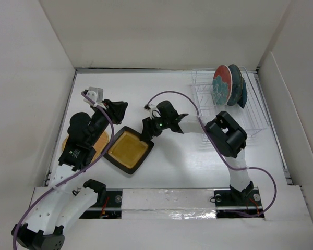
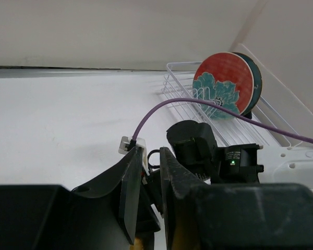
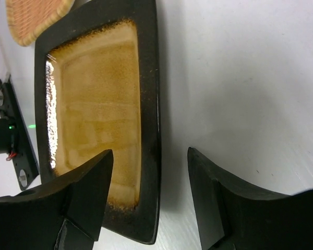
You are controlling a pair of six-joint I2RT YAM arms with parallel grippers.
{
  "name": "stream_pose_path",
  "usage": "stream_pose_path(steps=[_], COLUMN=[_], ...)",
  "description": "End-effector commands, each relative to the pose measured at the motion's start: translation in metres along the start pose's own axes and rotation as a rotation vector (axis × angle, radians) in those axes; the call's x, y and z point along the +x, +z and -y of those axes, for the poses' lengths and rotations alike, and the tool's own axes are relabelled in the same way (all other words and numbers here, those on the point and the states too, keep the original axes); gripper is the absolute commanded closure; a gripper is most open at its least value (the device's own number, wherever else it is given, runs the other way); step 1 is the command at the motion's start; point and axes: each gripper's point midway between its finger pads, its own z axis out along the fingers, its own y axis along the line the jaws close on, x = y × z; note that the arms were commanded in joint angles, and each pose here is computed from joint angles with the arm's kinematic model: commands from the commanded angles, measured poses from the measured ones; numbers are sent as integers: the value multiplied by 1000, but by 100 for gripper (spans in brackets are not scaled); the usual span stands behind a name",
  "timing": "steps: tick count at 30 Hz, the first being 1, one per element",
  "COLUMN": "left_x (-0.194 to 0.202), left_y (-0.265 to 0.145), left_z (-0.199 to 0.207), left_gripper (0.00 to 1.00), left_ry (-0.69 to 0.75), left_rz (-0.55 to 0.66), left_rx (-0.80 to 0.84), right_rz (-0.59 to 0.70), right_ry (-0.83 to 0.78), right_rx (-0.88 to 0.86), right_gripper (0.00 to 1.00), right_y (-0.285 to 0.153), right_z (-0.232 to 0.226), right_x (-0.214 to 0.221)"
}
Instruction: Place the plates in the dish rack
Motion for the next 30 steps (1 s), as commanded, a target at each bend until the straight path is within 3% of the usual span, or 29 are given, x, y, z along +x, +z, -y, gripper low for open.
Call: stream_pose_path(steps=[1, 14, 17, 20, 21, 24, 30], left_x=[-12, -16, -15, -18, -17, -18, -16], left_y=[0, -3, -3, -4, -4, -5, -4], left_z=[8, 9, 8, 10, 8, 10, 11], left_gripper=[82, 82, 82, 82, 82, 82, 82], left_ry=[9, 10, 10, 12, 11, 12, 7], left_rz=[35, 51, 47, 58, 55, 60, 53], left_rx=[36, 41, 34, 40, 32, 40, 50], right_rz=[-1, -59, -70, -74, -66, -43, 28], right_ry=[-8, 65, 74, 79, 88, 75, 37], right_rx=[-75, -154, -163, -127, -119, -81, 0], right_gripper=[36, 53, 63, 80, 90, 100, 100], right_y=[12, 26, 26, 25, 22, 13, -25], right_z=[-11, -14, -15, -9, -6, -1, 3], right_x=[7, 32, 34, 38, 37, 31, 6])
